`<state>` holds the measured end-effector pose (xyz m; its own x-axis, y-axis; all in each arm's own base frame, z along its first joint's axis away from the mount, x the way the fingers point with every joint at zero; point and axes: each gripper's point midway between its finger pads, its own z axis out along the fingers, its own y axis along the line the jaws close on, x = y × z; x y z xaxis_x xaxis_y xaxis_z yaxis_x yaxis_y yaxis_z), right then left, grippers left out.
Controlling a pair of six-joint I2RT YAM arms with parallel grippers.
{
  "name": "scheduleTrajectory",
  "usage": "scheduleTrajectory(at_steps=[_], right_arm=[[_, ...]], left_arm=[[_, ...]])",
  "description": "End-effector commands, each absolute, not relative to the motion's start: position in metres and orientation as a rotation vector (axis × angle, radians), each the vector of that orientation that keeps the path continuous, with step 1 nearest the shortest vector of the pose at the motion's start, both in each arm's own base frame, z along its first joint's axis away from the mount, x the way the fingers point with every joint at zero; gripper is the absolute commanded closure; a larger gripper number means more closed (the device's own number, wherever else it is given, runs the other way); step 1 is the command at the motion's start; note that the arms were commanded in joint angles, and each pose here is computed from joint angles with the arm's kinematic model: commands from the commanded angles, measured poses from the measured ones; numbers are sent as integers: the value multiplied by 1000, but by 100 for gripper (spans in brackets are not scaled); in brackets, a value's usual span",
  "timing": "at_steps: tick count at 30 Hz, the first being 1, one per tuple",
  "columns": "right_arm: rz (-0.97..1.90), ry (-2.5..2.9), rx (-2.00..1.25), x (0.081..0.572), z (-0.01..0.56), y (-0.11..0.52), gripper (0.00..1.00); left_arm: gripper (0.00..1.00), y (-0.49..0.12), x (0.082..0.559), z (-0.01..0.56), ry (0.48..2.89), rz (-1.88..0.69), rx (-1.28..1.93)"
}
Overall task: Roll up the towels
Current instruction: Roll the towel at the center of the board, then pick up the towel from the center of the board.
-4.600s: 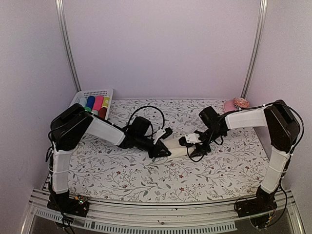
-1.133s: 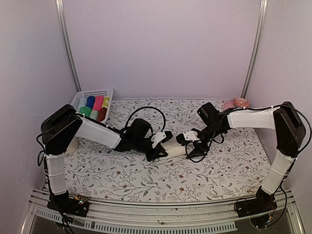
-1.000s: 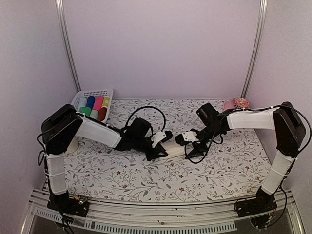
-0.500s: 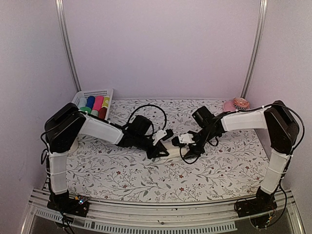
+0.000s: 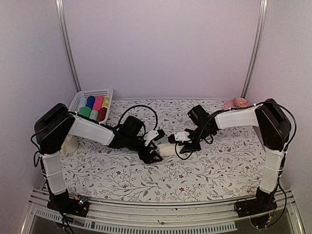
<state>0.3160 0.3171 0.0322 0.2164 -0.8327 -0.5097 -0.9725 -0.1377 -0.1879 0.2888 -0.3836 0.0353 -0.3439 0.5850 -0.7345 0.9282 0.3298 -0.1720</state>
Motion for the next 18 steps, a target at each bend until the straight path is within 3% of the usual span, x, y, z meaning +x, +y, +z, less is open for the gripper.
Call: scheduleTrajectory(at_steps=[1,3,10,13,18], right_arm=[[387,1825,-2096,303,-2,299,64],[395,1840,-2102,302,-5,299,64],[423,1875,-2121,301,-10,300,65],[384,1870,-2147,307,-11,298,70],[322,1729,-2261,308,-8,294,72]], left_arm=[[7,-374,308,80,1943,-703,1205],[3,-369,310,87,1926,-680,1176],[3,-368,311,86,1966,-690,1136],[3,-369,316,79,2004,-697,1115],[3,-376,317,78,2051,-828,1097]])
